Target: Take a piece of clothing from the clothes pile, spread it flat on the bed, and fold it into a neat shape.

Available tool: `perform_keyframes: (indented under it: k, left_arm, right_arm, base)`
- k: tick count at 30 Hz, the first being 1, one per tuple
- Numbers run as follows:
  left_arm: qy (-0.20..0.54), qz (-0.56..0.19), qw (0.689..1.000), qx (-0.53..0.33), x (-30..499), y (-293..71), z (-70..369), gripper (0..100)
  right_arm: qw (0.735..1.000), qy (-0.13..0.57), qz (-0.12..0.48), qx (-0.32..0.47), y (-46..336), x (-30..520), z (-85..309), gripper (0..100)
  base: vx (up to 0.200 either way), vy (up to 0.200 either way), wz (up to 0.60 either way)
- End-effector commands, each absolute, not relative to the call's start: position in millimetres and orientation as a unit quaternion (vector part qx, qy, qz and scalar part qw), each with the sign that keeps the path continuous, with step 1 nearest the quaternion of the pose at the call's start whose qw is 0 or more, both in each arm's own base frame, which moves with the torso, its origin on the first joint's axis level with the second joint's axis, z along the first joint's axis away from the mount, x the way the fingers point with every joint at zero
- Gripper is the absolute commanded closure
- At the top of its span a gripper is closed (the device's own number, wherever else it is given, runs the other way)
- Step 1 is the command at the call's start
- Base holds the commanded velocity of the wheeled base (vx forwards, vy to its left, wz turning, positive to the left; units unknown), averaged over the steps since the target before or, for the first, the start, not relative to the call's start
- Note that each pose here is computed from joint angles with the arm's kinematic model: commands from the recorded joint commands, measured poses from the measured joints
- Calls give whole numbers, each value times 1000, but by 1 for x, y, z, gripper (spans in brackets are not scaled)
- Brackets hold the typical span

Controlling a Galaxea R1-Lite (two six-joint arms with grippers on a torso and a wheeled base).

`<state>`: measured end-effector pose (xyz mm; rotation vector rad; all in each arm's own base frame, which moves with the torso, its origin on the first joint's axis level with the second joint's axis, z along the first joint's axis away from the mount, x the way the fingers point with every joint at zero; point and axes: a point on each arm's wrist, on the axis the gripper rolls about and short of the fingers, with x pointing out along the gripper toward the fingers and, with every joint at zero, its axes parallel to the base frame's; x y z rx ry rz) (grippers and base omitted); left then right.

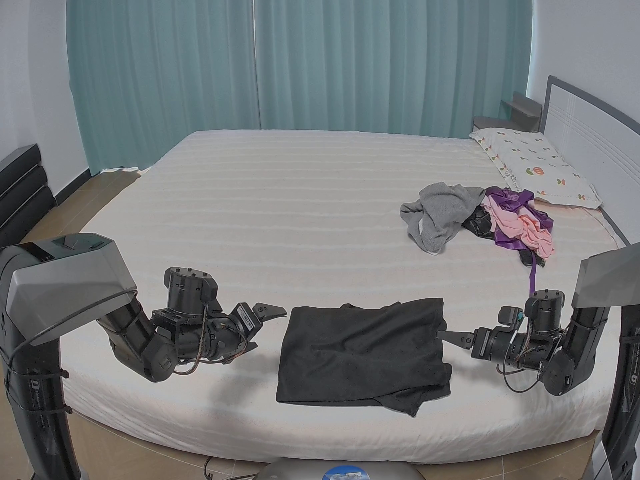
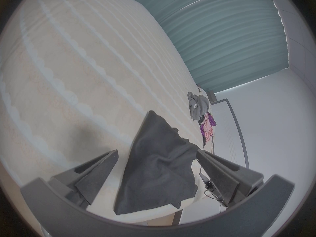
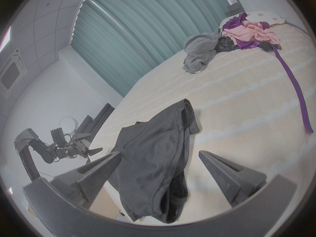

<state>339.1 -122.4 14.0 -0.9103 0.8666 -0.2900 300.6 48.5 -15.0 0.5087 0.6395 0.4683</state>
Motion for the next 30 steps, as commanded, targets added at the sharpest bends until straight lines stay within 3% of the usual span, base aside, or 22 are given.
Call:
perform_keyframes:
  k: [1, 10, 25, 26, 30]
  left_arm:
    - [399, -145, 801, -422, 348, -132, 13, 0]
    - [377, -158, 841, -355, 387, -150, -13, 0]
    - [372, -126, 862, -321, 424, -195, -33, 0]
    - [372, -126, 862, -321, 424, -195, -33, 100]
    - [380, -113, 861, -320, 429, -196, -34, 100]
  right_arm:
    - [890, 295, 221, 268, 58, 316, -13, 0]
    - [901, 285, 192, 266, 74, 340, -30, 0]
    - [904, 272, 201, 262, 93, 354, -37, 0]
    - [904, 272, 201, 262, 93, 354, -37, 0]
    - [902, 259, 195, 284, 95, 363, -34, 0]
  base:
    - [0, 0, 0]
    - [0, 0, 0]
    - [0, 0, 0]
    - [0, 0, 0]
    - [0, 0, 0]
